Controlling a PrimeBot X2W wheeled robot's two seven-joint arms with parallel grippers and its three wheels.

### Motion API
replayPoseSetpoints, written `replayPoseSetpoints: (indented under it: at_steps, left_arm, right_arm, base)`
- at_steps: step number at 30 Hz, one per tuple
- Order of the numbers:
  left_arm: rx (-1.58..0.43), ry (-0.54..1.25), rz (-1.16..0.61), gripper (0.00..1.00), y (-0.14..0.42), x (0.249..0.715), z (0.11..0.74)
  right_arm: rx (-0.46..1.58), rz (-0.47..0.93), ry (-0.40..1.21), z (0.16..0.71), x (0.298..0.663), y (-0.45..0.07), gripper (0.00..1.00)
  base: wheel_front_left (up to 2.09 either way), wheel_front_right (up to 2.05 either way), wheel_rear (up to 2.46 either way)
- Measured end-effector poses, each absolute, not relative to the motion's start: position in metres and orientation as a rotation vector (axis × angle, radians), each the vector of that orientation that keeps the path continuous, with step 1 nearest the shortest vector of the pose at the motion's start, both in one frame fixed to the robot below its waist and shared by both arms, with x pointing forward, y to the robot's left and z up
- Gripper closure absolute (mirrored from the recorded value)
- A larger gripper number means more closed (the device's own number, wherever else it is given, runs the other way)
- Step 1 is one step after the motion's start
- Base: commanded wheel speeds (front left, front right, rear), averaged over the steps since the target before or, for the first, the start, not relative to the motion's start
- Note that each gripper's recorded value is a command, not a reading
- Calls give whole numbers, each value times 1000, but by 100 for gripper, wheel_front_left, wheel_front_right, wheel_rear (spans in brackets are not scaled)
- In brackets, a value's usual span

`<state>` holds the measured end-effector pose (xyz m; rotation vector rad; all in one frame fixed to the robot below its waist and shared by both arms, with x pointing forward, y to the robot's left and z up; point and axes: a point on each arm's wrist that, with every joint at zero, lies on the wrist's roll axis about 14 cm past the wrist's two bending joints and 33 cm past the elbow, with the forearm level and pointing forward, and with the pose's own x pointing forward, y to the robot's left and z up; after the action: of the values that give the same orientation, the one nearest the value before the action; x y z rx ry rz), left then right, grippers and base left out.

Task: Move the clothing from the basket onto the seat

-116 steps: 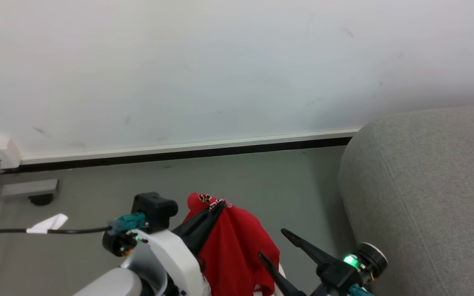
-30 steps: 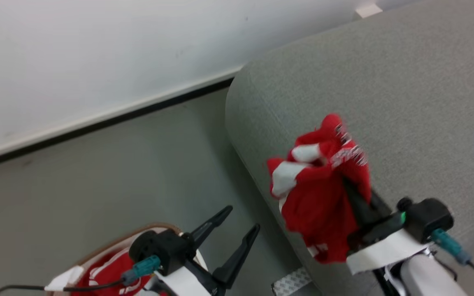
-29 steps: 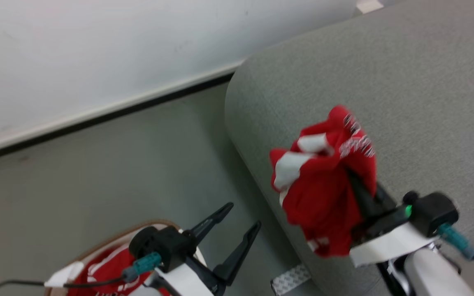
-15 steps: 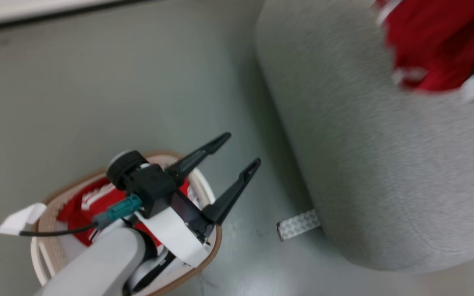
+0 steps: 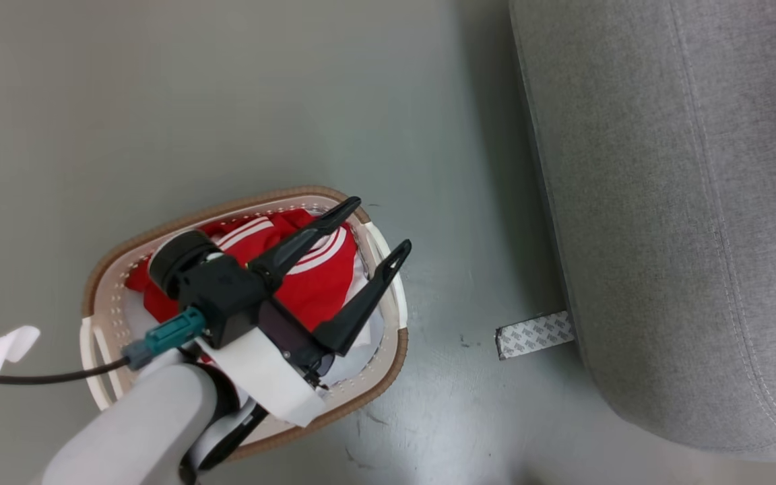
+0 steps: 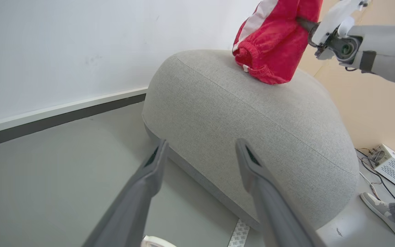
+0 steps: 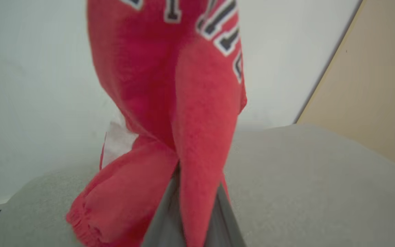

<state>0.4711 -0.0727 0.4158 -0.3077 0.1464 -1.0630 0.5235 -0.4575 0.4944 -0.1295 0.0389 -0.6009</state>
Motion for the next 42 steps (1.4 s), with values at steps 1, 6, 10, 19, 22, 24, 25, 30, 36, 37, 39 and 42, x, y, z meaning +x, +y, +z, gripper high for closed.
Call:
replayPoseSetpoints:
  at_steps: [1, 6, 10, 19, 22, 24, 25, 30, 36, 37, 39, 42]
  left_arm:
    - [-306, 145, -1060, 0, -72, 471, 417]
    - [-302, 144, -1055, 0, -72, 466, 424]
    - [-300, 128, -1030, 0, -69, 463, 434]
    - [-305, 94, -959, 0, -59, 438, 466]
    - [-294, 99, -920, 0, -50, 427, 470]
    - [-283, 103, -893, 0, -44, 419, 472]
    - [-283, 107, -873, 0, -39, 416, 473]
    - [-265, 132, -756, 0, -9, 398, 473]
    - [-252, 94, -583, 0, 36, 379, 482]
    - [-252, 85, -547, 0, 46, 377, 484]
    - [-255, 71, -480, 0, 64, 372, 485]
    - [-250, 58, -385, 0, 89, 362, 484]
  right_arm:
    - [-123, -616, 72, 482, 515, -459, 65]
    - [-83, -679, 122, 464, 485, -464, 0]
    - [-56, -663, 116, 462, 472, -447, 0]
    - [-84, -583, 47, 487, 413, -410, 0]
    - [-126, -534, -10, 508, 399, -394, 0]
    - [-125, -503, -35, 515, 391, -382, 0]
    - [-128, -479, -46, 518, 388, -374, 0]
    - [-88, -350, -96, 527, 374, -327, 0]
    - [-54, -208, -120, 527, 358, -276, 0]
    - [-42, -184, -118, 525, 357, -267, 0]
    - [-24, -138, -110, 520, 355, -250, 0]
    - [5, -84, -93, 512, 353, -230, 0]
  base:
    - [0, 0, 0]
    - [0, 0, 0]
    - [0, 0, 0]
    - [0, 0, 0]
    - [0, 0, 0]
    - [0, 0, 0]
    - [0, 0, 0]
    - [0, 0, 0]
    - [0, 0, 0]
    - [0, 0, 0]
    - [0, 0, 0]
    - [0, 0, 0]
